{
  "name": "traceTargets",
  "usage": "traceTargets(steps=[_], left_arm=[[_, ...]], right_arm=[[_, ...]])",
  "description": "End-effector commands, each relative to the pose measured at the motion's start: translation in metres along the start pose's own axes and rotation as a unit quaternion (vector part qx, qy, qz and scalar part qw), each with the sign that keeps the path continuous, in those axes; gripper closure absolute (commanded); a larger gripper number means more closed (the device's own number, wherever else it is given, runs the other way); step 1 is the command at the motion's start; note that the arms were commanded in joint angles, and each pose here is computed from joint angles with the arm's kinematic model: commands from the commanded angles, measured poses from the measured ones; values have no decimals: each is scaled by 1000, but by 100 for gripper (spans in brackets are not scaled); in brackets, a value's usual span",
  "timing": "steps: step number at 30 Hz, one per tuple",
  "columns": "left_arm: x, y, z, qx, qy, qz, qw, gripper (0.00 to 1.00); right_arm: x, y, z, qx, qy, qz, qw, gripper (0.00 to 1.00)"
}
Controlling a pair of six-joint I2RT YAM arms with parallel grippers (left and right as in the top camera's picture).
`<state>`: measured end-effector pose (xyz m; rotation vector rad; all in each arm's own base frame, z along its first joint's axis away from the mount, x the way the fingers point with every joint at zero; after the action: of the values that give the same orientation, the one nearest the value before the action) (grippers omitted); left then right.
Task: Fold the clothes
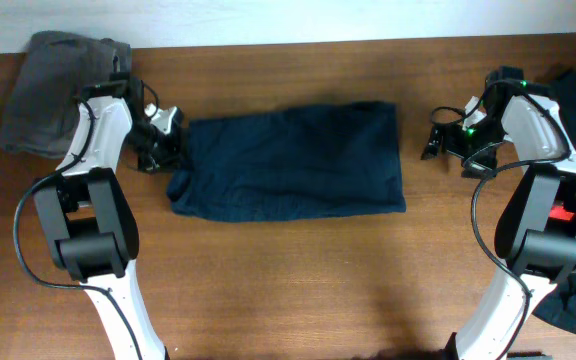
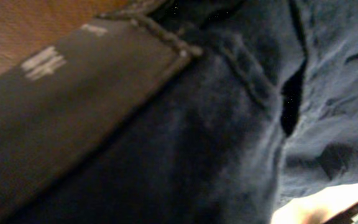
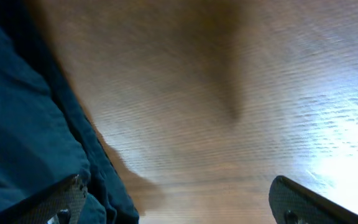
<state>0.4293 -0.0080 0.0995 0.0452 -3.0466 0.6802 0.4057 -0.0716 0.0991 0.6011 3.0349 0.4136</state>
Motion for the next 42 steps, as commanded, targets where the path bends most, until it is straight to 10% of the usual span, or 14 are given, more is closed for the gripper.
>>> traceTargets(steps=[1,18,42], left_arm=[[-11,-7,-12,-8,-19,-8,1000,99],[-32,-75,-47,33,-67,20,997,100],[-51,-247,-49,133,-181,166,960,98]], right_arm=[[4,14,11,-52,11,-10,999,1],[25,109,51,-69,-7,-142,987,1],[40,108,66,-65,18,-115,991,1]])
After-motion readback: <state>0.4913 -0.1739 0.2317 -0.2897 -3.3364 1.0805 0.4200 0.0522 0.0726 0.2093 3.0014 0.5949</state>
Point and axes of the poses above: each gripper's point midway between its finger pads, its own z axis out along the fingers, its own y axis along the line the jaws close on, x = y × z, the point moved 6 cm from there along -z, back along the fingers, and after that the axes turned 2 degrees about z, right-handed, at the moved point
